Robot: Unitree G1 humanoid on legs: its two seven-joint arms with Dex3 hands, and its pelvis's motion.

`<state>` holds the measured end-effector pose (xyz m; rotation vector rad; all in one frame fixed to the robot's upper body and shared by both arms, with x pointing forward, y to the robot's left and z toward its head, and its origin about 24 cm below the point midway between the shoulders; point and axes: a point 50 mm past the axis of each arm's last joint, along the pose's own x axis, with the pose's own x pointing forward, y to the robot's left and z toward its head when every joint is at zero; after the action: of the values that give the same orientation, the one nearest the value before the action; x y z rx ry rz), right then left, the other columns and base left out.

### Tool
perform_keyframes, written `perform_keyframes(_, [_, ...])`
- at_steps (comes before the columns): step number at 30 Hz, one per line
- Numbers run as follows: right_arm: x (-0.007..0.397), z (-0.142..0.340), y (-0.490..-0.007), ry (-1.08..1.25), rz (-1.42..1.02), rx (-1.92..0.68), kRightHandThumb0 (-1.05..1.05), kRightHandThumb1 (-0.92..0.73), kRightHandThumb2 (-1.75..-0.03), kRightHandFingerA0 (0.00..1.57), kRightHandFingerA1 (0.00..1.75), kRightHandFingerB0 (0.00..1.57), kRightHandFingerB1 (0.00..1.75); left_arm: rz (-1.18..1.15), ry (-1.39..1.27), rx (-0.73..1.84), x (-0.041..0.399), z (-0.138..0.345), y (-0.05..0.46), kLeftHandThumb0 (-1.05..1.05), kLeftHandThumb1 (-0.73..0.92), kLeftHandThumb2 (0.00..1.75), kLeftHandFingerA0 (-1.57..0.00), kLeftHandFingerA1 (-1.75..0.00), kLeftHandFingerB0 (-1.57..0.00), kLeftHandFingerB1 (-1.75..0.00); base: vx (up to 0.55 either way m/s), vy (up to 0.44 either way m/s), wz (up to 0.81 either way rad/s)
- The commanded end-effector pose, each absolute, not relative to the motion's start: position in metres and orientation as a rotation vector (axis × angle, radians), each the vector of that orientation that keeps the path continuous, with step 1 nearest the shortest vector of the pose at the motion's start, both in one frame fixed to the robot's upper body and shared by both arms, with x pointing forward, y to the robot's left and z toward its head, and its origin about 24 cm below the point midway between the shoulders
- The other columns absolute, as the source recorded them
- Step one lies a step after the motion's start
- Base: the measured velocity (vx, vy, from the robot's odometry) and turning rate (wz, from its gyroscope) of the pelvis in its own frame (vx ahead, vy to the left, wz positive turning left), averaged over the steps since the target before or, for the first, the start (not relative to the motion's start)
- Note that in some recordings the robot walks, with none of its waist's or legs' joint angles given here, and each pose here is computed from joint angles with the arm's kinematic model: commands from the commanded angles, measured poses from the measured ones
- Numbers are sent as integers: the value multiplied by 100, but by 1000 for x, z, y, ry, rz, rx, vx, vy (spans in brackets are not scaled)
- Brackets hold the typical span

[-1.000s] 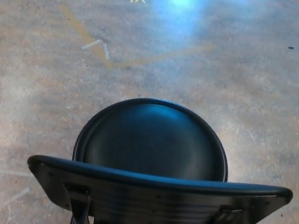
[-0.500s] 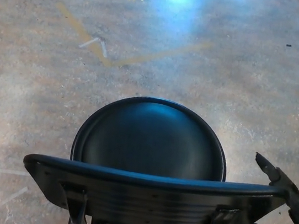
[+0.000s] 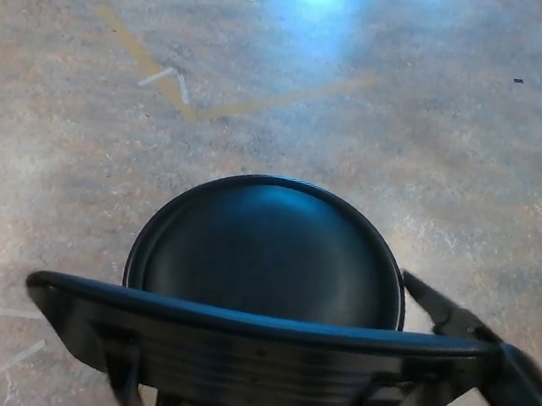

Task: Use the right hand to rotate the back of the chair to its left.

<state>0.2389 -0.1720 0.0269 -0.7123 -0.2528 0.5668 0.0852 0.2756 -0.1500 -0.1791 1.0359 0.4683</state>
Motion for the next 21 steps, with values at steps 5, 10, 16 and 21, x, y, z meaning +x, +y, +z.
perform_keyframes(5, [251,22,-95,-296,744,-697,-105,-63,-107,0,0,0,0,469,1038,-174,82,-150,277,-67,62,101,-40,-58,-27,-49,0,0,0])
perform_keyframes(10, [255,27,-66,-336,787,-687,-105,-78,-65,0,0,0,0,466,1043,-165,85,-149,278,-64,78,63,-45,-44,-40,-38,0,0,0])
perform_keyframes(16, [256,35,-27,-385,860,-686,-105,-78,-66,0,0,0,0,438,1044,-140,84,-148,280,-69,77,67,-40,-43,-34,-36,0,0,0])
perform_keyframes(21, [256,42,12,-411,930,-683,-97,-59,-98,0,0,0,0,449,1035,-146,87,-147,282,-67,65,102,-40,-58,-25,-48,0,0,0])
